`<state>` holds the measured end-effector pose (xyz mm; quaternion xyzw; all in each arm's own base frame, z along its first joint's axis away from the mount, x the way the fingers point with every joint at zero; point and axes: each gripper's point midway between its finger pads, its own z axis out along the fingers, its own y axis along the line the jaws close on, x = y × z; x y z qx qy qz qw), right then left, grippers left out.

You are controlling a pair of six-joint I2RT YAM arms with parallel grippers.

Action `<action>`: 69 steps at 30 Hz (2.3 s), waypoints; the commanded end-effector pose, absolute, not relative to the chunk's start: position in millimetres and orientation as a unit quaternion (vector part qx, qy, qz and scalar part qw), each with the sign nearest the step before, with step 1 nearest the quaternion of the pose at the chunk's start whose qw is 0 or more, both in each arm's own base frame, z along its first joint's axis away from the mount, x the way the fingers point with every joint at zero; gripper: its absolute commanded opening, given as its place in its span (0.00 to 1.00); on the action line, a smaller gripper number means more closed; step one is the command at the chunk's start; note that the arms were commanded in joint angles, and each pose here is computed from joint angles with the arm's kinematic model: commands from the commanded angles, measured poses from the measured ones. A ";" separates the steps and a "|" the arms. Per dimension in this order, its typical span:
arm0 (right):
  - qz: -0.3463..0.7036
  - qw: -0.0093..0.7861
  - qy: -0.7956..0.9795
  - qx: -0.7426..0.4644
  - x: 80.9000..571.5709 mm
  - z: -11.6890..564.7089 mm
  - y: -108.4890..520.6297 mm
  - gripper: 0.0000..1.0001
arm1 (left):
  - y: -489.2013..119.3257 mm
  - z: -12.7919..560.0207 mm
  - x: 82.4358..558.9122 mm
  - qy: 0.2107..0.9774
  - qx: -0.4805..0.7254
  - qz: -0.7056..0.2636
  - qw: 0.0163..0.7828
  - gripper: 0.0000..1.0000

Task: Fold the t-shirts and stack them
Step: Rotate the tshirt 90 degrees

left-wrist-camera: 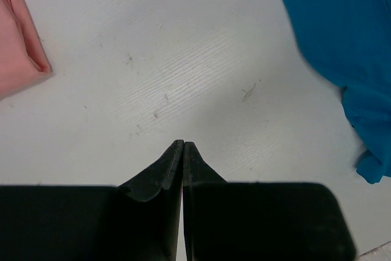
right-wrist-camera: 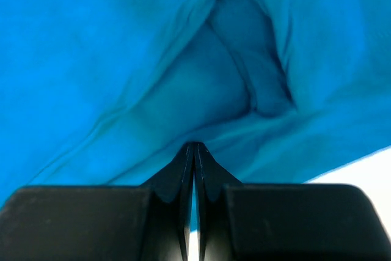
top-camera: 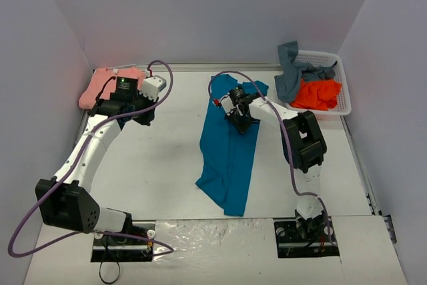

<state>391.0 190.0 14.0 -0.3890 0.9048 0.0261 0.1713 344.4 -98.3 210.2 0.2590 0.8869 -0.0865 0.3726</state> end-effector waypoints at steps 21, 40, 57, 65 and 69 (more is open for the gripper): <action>-0.018 0.196 0.914 -0.356 499.4 -10.8 182.8 0.00 | -74.7 208.7 358.0 0.897 0.224 -0.056 0.376 0.02; -0.011 0.231 0.899 -0.371 532.2 13.5 189.3 0.00 | -77.8 195.5 369.0 0.906 0.234 -0.062 0.348 0.02; -0.015 0.276 0.886 -0.371 413.4 155.9 149.0 0.24 | -99.3 222.0 350.6 0.873 0.263 -0.105 0.398 0.14; 0.009 0.284 0.894 -0.347 315.9 165.4 107.9 0.44 | -147.9 194.9 304.2 0.807 0.443 -0.066 0.385 0.22; 0.030 0.292 0.894 -0.339 297.1 154.3 93.7 0.52 | -178.6 171.6 288.1 0.779 0.515 -0.075 0.350 0.32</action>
